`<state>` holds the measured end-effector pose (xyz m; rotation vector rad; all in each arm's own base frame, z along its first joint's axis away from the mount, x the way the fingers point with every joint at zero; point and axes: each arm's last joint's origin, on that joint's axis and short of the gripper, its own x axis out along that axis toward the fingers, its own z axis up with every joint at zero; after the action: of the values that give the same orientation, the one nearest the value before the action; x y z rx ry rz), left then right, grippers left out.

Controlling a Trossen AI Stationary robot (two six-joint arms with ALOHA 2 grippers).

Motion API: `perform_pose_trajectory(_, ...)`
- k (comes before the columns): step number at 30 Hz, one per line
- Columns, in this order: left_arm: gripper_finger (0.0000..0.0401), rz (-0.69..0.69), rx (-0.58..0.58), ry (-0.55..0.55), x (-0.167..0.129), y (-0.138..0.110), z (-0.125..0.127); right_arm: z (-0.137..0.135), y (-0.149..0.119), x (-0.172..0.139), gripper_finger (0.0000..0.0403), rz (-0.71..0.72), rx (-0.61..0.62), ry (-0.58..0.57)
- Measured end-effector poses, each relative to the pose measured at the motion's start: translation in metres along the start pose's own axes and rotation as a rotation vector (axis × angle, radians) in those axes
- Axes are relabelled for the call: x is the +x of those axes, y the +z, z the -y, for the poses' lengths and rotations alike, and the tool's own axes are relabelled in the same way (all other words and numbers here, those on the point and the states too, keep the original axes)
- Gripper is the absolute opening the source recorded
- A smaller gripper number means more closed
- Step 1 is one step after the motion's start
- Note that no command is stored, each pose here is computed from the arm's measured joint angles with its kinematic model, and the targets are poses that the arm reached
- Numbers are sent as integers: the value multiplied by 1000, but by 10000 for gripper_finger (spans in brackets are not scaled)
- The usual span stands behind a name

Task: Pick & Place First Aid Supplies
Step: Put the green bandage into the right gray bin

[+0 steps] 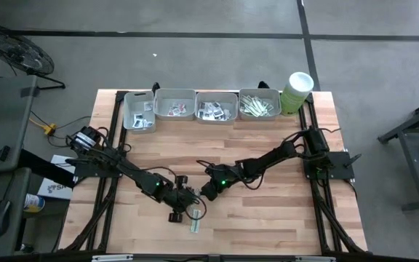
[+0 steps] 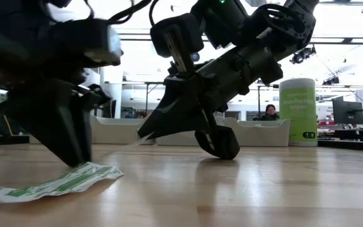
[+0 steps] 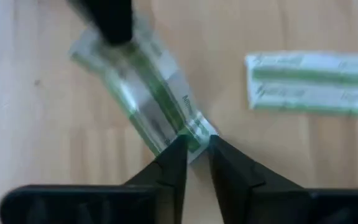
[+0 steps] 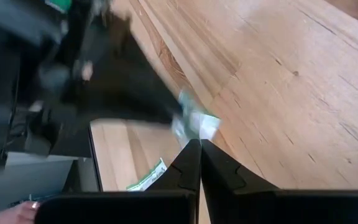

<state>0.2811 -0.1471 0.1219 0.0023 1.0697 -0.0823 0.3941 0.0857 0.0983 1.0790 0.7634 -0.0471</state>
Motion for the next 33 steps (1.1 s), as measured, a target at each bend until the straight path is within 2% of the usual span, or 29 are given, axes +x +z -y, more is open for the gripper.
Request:
perform_pose_trajectory(4, 103, -14, 40, 50, -22, -1, -6, 1, 2, 0, 1, -1, 4, -2)
perform_pose_trajectory(8, 129, 1, 34, 74, -45, 1, -11, 1, 6, -4, 0, 6, -7, -9)
perform_pose_trajectory(17, 133, 54, -84, 173, -81, 0, -21, -2, 22, -27, 0, 20, -56, -85)
perform_pose_trajectory(23, 134, 135, -160, 230, -95, 3, -25, -9, 38, -58, 0, 12, -122, -160)
perform_pose_trajectory(33, 134, 186, -261, 278, -97, 7, -33, -22, 74, -150, 0, 91, -230, -279)
